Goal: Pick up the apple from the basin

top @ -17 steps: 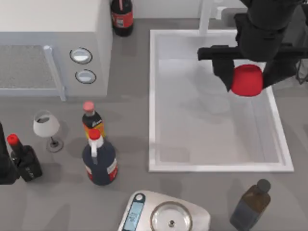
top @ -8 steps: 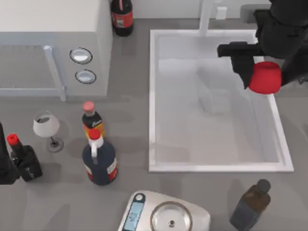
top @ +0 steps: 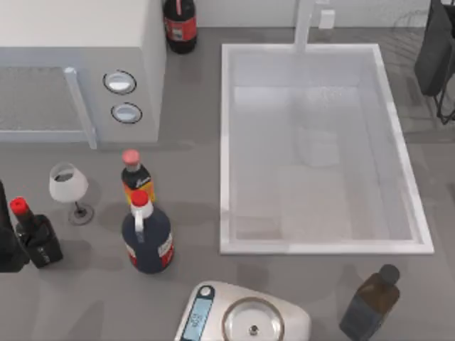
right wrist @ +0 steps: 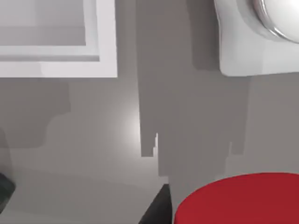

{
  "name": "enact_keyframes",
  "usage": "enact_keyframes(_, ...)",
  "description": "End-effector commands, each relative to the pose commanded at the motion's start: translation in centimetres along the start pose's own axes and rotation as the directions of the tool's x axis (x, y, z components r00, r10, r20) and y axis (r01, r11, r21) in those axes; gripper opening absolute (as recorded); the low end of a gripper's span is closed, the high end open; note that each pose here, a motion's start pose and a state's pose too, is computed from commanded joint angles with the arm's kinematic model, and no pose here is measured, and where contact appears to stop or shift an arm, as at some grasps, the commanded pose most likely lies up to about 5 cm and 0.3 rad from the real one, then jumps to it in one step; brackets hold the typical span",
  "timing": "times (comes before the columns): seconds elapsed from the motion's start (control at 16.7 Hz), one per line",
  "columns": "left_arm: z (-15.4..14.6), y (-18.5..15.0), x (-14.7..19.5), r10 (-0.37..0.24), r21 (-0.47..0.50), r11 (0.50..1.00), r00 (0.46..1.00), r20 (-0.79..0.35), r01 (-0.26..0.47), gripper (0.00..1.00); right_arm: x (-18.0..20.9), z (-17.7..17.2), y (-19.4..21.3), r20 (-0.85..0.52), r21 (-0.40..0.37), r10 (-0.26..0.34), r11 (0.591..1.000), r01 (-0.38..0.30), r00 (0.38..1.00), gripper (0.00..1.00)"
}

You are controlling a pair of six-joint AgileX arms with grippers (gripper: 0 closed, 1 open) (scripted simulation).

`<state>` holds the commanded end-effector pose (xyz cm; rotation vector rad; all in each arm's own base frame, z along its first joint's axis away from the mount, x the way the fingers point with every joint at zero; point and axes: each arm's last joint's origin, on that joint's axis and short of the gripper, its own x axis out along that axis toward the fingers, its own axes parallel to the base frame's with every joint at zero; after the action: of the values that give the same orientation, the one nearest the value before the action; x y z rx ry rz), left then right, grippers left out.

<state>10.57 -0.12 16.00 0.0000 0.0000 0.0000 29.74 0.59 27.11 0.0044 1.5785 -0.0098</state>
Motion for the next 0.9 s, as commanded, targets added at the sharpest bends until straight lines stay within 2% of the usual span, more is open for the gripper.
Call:
enact_keyframes(0.18,0.0,0.0,0.0,0.000,0.000,1.000,1.000,0.000,0.000,1.00,0.1,-1.4,-1.8,0.007,0.001,0.003,1.000,-0.003,1.000,0.00)
enact_keyframes(0.54,0.0,0.0,0.0,0.000,0.000,1.000,1.000,0.000,0.000,1.00,0.6,-1.3,-1.7,0.000,0.000,0.003,1.000,-0.003,1.000,0.00)
enact_keyframes(0.9,0.0,0.0,0.0,0.000,0.000,1.000,1.000,0.000,0.000,1.00,7.0,-0.7,-1.8,0.021,0.000,0.003,1.000,-0.003,1.000,0.00)
